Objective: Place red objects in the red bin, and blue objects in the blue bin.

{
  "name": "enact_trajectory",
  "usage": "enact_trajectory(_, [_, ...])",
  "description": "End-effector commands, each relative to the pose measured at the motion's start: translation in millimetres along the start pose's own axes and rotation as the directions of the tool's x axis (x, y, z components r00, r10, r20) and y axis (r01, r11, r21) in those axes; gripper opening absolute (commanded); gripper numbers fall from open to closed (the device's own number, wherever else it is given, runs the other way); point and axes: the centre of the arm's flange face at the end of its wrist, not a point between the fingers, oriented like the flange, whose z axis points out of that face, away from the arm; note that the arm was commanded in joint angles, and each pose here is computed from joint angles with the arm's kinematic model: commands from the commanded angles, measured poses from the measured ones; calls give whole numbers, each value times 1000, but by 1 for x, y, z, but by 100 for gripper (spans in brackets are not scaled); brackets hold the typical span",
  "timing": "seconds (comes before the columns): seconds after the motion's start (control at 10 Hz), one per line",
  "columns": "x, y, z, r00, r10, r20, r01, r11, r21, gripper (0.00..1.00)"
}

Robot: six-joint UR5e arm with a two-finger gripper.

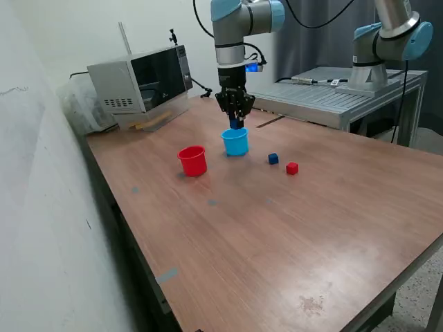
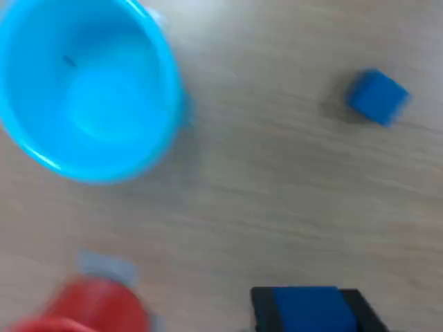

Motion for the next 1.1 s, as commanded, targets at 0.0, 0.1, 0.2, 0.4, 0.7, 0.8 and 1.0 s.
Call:
enact_trajectory(0.0, [-94, -54, 3, 988, 152, 21, -153, 987, 48, 0])
enact_trajectory(0.1, [-106, -65, 7, 984, 172, 41, -174, 982, 68, 0])
enact_trajectory(0.2, [-113, -75, 10, 982, 184, 44, -187, 979, 85, 0])
enact_trajectory(0.4, [-122, -85, 15, 978, 202, 42, -206, 974, 99, 0])
enact_trajectory(0.7, [-114, -96, 27, 979, 200, 30, -202, 971, 129, 0])
enact_trajectory(0.8, [-111, -95, 26, 980, 195, 30, -197, 972, 128, 0])
enact_trajectory(1.0, [-107, -92, 25, 980, 197, 31, -199, 972, 125, 0])
